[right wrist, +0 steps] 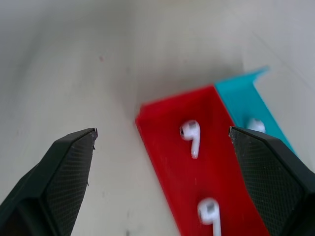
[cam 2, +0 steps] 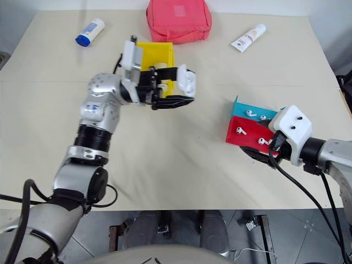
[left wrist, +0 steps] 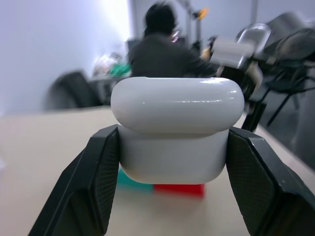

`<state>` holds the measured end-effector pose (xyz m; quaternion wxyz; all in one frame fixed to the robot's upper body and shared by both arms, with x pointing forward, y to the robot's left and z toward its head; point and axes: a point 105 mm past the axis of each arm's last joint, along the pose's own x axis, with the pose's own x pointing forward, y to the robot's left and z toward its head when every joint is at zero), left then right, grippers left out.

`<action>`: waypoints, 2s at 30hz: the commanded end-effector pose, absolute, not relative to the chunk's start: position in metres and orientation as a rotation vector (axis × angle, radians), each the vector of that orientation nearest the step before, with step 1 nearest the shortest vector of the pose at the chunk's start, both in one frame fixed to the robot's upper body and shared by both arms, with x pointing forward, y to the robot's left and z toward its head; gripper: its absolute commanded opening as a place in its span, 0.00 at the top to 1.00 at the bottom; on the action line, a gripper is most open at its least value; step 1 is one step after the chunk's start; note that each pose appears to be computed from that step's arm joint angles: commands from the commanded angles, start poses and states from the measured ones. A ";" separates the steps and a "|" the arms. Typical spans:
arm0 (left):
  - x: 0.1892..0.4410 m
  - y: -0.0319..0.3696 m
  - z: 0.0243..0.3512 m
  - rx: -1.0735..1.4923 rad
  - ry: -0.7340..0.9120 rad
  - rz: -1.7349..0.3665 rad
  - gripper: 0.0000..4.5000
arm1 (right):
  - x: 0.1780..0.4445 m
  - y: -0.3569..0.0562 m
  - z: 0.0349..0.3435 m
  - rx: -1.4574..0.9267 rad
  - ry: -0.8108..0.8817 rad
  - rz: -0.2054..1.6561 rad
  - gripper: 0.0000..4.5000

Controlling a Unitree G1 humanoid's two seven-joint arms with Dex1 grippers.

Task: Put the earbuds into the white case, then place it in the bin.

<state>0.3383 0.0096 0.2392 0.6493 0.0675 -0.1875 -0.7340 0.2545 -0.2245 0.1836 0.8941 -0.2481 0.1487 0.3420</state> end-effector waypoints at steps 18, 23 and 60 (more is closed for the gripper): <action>0.279 0.003 0.184 0.105 -0.359 -1.803 0.38 | 0.235 -0.249 0.182 -0.651 0.737 0.581 0.20; 0.267 0.004 0.176 0.094 -0.343 -1.796 0.38 | 0.253 -0.250 0.179 -0.695 0.763 0.583 0.24; 0.245 0.005 0.172 0.081 -0.335 -1.798 0.38 | 0.323 -0.244 0.147 -0.864 0.867 0.721 0.28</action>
